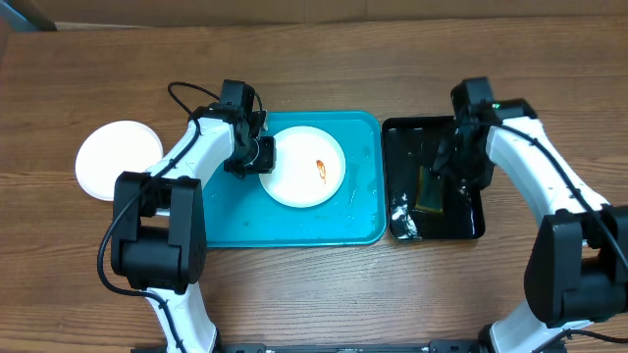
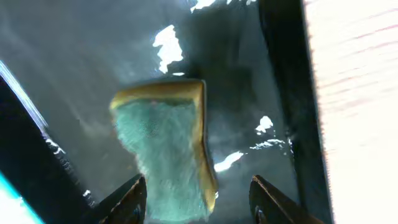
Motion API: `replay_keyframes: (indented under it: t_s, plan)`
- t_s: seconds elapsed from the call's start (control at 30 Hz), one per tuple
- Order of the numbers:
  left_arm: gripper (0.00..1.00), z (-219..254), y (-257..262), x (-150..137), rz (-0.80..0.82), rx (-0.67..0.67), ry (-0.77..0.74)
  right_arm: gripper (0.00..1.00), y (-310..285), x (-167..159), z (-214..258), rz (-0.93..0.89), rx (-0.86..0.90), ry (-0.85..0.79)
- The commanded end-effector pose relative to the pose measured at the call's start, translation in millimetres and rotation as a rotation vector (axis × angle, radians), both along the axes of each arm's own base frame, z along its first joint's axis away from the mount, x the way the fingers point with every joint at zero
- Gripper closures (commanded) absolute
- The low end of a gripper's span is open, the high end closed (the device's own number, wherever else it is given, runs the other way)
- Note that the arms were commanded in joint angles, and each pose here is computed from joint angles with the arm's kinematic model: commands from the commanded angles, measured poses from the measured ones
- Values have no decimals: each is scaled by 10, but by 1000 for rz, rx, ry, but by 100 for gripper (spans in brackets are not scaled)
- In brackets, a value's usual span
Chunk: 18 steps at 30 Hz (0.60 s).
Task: Clean dirty plates on tray and stack at the side
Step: 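Dip and squeeze the sponge in the water with the right gripper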
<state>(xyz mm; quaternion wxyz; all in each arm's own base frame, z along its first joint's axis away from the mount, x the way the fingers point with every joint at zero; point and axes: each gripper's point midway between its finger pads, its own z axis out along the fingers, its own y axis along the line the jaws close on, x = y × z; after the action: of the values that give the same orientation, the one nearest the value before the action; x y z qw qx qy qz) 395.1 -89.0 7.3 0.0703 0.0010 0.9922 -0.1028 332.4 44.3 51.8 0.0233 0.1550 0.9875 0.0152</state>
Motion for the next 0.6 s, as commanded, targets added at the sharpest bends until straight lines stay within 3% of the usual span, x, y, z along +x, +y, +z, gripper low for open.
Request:
replay_keyframes:
  t_s: [0.0,0.17,0.23,0.57]
  plan:
    - [67,-101,4,-57,-2,18,30,44,20,-127,-227,8,5,10]
    - [67,-101,1,-64,-3,18,32,38,248,-153,-564,138,138,-65]
    - [67,-103,2,-68,-3,18,34,32,225,-158,-597,146,125,-71]
    - [67,-102,3,-72,-3,18,36,31,260,109,24,145,126,-64]
